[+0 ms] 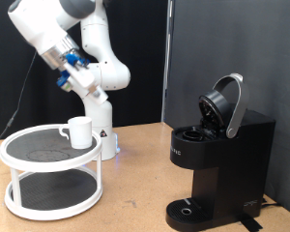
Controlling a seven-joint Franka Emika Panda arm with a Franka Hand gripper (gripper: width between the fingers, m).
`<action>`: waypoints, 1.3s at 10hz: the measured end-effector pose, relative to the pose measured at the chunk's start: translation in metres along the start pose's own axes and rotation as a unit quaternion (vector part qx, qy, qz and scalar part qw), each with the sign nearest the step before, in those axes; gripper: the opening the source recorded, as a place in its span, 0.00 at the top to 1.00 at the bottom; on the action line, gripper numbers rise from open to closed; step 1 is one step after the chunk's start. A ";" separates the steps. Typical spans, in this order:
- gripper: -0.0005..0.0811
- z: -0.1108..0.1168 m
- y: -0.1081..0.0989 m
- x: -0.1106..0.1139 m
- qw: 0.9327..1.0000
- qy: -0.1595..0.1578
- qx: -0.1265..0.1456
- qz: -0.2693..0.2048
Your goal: Make a cup of coffee with the keurig machine
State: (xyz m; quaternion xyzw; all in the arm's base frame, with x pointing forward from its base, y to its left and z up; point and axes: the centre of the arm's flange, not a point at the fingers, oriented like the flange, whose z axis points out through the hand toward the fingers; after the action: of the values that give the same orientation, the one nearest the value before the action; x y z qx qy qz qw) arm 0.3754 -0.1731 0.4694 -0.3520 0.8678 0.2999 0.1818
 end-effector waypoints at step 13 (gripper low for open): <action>0.54 0.047 0.023 -0.108 0.999 -0.052 -0.013 -0.004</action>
State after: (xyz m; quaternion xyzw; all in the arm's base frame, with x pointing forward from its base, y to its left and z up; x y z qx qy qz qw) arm 0.4378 -0.0752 0.4999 -0.3416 0.8518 0.3284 0.2236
